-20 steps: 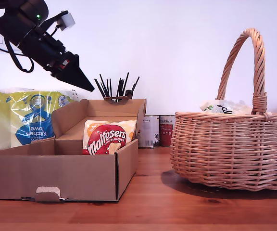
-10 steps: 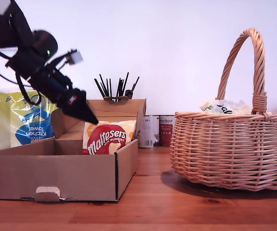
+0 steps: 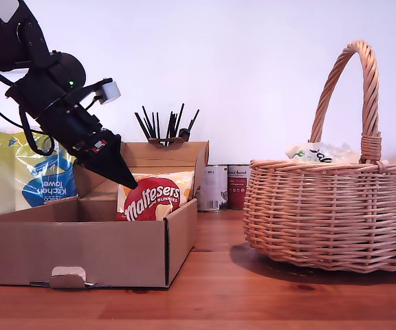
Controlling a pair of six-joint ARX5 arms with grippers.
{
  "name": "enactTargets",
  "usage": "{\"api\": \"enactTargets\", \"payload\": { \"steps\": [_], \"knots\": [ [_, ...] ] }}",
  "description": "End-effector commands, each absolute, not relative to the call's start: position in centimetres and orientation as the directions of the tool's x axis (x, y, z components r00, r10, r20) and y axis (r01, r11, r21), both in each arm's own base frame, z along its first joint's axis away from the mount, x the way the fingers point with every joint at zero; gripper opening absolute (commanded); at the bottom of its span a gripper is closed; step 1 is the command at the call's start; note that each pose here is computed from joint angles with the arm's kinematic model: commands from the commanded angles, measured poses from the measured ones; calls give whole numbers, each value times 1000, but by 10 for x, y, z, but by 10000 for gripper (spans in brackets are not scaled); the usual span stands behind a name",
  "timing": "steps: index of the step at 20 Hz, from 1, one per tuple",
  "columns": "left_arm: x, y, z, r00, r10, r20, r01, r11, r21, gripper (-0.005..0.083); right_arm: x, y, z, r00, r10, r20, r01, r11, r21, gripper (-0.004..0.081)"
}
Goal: Move the bags of Easter eggs from the cardboard box on the left into the woven basket on the right side.
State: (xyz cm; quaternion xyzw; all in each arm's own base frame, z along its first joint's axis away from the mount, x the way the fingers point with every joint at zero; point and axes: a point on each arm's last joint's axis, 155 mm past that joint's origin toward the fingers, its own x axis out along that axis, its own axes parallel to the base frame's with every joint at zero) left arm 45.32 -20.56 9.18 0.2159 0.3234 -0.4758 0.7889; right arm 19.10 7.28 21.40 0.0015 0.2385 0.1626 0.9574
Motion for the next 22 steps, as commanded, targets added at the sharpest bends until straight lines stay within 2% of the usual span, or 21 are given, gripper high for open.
{"api": "enactTargets", "payload": {
  "steps": [1, 6, 13, 15, 19, 20, 22],
  "knots": [
    [442, -211, 82, 287, -627, -724, 899, 437, -22, 783, 192, 74, 213, 833, 316, -455, -314, 946, 82, -13],
    [406, -239, 76, 160, -649, -744, 926, 361, -115, 782, 192, 74, 212, 832, 316, -455, -314, 946, 82, -13],
    [379, -269, 72, 89, -645, -759, 948, 289, -135, 774, 192, 74, 212, 833, 316, -455, -314, 946, 81, -13],
    [375, -271, 71, 77, -641, -764, 945, 292, -150, 688, 192, 74, 212, 833, 315, -455, -314, 946, 81, -13],
    [361, -280, 77, 12, -685, -728, 933, 269, -238, 373, 192, 74, 212, 833, 315, -455, -314, 946, 81, -13],
    [354, -284, 81, -19, -708, -706, 930, 247, -273, 323, 192, 74, 212, 833, 315, -455, -314, 946, 81, -13],
    [342, -292, 89, -79, -752, -655, 919, 199, -340, 307, 192, 74, 212, 833, 315, -455, -314, 946, 81, -13]
  ]
}}
